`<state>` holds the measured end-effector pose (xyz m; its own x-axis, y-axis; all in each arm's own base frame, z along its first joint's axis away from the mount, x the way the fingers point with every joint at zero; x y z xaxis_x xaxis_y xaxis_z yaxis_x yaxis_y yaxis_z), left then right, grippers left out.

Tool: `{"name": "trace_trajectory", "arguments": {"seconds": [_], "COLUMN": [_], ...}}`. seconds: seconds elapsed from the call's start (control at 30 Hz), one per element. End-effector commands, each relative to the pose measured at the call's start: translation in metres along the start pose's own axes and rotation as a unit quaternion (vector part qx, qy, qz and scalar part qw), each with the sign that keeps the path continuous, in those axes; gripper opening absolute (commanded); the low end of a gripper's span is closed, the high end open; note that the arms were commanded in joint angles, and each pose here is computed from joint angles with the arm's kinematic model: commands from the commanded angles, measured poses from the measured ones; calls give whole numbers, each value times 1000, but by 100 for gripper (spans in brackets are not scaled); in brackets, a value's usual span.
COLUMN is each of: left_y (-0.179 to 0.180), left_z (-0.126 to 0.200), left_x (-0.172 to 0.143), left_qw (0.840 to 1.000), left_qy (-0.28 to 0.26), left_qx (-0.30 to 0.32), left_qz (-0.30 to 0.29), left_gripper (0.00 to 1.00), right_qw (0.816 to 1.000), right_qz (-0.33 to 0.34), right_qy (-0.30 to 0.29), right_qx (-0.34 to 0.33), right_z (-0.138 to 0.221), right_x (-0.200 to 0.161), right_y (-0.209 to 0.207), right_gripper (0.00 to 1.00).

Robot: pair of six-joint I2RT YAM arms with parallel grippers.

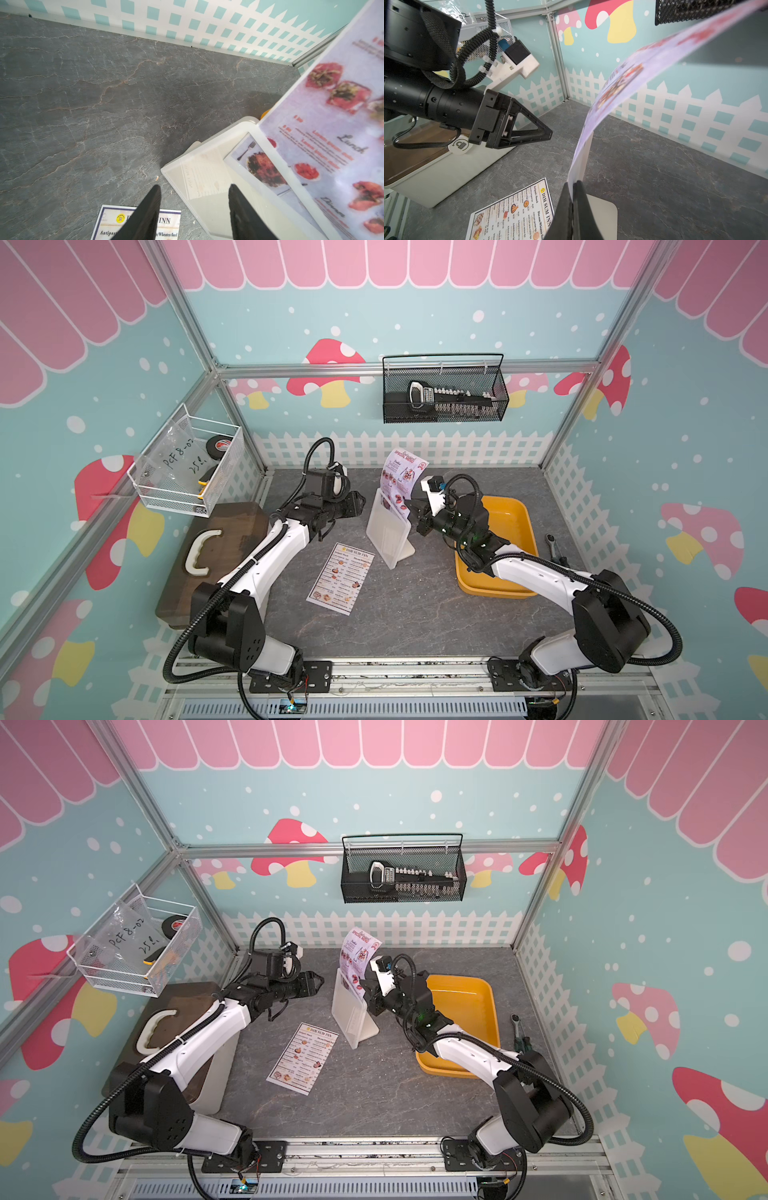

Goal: Replace the menus in the menu holders
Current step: Insert the menu into the menu holder.

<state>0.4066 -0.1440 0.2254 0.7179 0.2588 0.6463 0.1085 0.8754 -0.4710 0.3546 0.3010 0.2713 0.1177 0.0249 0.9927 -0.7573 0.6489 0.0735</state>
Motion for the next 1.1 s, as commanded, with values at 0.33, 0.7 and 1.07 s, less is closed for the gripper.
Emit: {"name": "trace_trajectory", "arguments": {"seconds": [0.33,0.7,1.07], "left_y": [-7,-6,-7], "left_z": [-5,-3,-3], "left_x": [13,13,13], "left_qw": [1000,1000,1000], "left_qy": [-14,-14,-16], "left_qx": [-13,-16,-16], "left_qz": [-9,-9,-7], "left_gripper": [54,54,54], "right_qw": [999,999,999], "right_qz": [-9,-12,-3], "right_qy": [-32,-31,-30], "right_qx": [-7,-17,-26], "right_z": [9,8,9], "right_x": [16,6,4], "right_y": [5,6,7], "right_gripper": [6,7,7]}}
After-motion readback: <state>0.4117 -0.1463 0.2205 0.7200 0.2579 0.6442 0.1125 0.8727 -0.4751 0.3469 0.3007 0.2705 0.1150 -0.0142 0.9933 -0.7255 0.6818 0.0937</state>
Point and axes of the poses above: each gripper's point midway between its finger pads, its own z axis back along the fingers, its own y axis along the line the jaws close on, x = y × z, the point moved 1 cm from there along z, back along the fingers, and after that the axes turned 6 degrees about z, right-handed, at the moved point
